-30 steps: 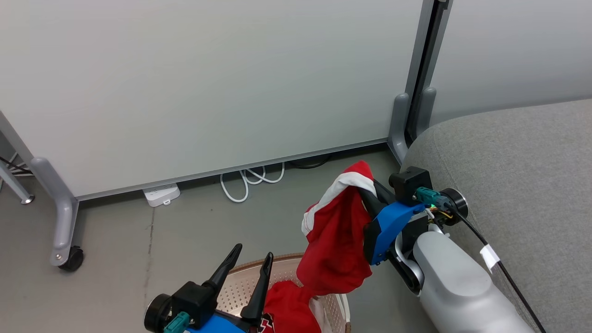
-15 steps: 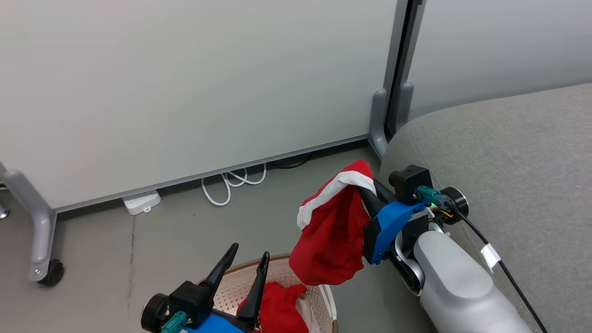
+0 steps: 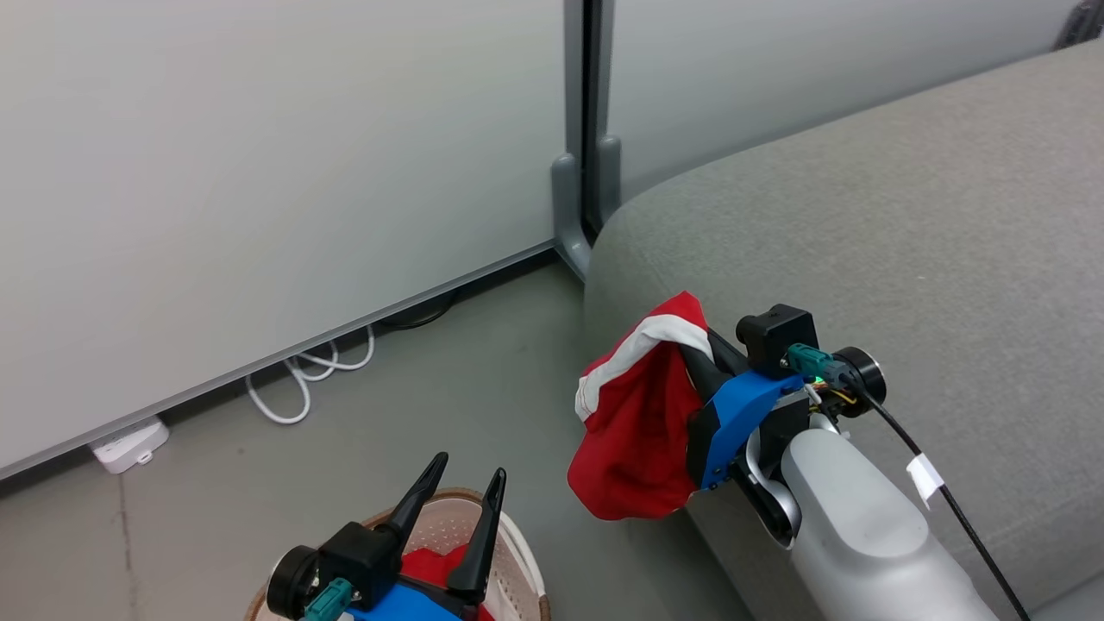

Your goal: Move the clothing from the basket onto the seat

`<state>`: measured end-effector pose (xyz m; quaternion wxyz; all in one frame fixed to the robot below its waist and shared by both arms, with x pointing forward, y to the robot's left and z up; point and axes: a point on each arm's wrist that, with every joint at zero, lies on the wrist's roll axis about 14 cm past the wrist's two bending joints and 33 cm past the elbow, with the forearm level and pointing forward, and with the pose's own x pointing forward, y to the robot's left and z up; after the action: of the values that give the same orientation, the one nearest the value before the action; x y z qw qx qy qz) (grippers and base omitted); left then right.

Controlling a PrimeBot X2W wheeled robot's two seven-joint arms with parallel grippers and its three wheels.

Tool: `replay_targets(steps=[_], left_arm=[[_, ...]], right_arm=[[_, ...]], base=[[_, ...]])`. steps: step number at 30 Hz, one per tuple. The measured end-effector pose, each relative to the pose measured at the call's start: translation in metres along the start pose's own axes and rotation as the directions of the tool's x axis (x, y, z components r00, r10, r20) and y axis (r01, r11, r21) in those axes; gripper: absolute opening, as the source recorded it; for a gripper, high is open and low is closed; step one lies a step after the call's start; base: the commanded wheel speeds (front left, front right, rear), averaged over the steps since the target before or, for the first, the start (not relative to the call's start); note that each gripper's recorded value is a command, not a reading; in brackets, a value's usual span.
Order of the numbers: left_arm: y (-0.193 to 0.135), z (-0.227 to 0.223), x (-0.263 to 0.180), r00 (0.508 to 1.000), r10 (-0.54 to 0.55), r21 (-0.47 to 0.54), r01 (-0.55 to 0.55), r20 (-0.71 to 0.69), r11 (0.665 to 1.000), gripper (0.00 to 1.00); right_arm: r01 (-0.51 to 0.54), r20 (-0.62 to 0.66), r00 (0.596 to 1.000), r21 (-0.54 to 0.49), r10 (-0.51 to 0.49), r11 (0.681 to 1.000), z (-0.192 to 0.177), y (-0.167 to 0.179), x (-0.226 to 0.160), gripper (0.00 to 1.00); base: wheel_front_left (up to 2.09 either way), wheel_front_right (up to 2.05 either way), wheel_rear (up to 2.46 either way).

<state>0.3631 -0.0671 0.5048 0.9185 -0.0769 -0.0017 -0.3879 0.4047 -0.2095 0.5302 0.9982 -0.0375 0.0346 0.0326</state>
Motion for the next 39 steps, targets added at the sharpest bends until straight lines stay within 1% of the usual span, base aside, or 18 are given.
replay_targets(steps=[5, 10, 13, 20, 25, 30, 32, 34, 35, 39], left_arm=[[-0.024, -0.007, 0.016, 0.996, -0.085, -0.009, 0.085, -0.018, 0.996, 1.0], [-0.05, -0.014, 0.029, 0.984, -0.177, -0.016, 0.176, -0.036, 0.984, 1.0], [-0.057, -0.017, 0.035, 0.977, -0.207, -0.024, 0.206, -0.042, 0.978, 1.0], [-0.063, -0.02, 0.042, 0.972, -0.232, -0.033, 0.231, -0.048, 0.972, 1.0], [-0.063, -0.021, 0.041, 0.972, -0.231, -0.038, 0.23, -0.051, 0.973, 1.0], [-0.06, -0.02, 0.04, 0.974, -0.22, -0.037, 0.218, -0.05, 0.975, 1.0], [-0.057, -0.02, 0.04, 0.976, -0.212, -0.038, 0.21, -0.046, 0.977, 1.0], [-0.052, -0.02, 0.041, 0.979, -0.2, -0.04, 0.199, -0.042, 0.979, 1.0], [-0.051, -0.021, 0.041, 0.979, -0.199, -0.041, 0.197, -0.044, 0.979, 1.0], [-0.049, -0.026, 0.045, 0.976, -0.213, -0.033, 0.212, -0.049, 0.977, 1.0]], right_arm=[[0.086, -0.015, 0.996, 0.005, -0.086, 0.996, -0.007, -0.029, -0.021, 0.0], [0.178, -0.031, 0.984, 0.022, -0.177, 0.984, -0.016, -0.059, -0.042, 0.0], [0.214, -0.041, 0.976, 0.018, -0.213, 0.977, -0.02, -0.072, -0.047, 0.0], [0.241, -0.049, 0.969, 0.018, -0.24, 0.97, -0.024, -0.079, -0.051, 0.0], [0.242, -0.057, 0.969, 0.019, -0.241, 0.97, -0.027, -0.078, -0.053, 0.0], [0.263, -0.064, 0.964, 0.05, -0.26, 0.964, -0.025, -0.083, -0.053, 0.0], [0.28, -0.058, 0.959, 0.066, -0.277, 0.958, -0.018, -0.09, -0.051, 0.0], [0.303, -0.029, 0.953, 0.088, -0.302, 0.949, -0.001, -0.103, -0.045, 0.0], [0.317, -0.016, 0.948, 0.082, -0.317, 0.945, 0.008, -0.112, -0.042, 0.0], [0.423, 0.029, 0.905, 0.059, -0.425, 0.904, 0.041, -0.172, -0.044, 0.0]], base=[[0.0, 0.0, 0.0], [0.0, 0.0, 0.0], [0.0, 0.0, 0.0], [0.0, 0.0, 0.0], [0.0, 0.0, 0.0], [0.0, 0.0, 0.0], [0.0, 0.0, 0.0], [0.0, 0.0, 0.0], [0.0, 0.0, 0.0], [0.0, 0.0, 0.0]])
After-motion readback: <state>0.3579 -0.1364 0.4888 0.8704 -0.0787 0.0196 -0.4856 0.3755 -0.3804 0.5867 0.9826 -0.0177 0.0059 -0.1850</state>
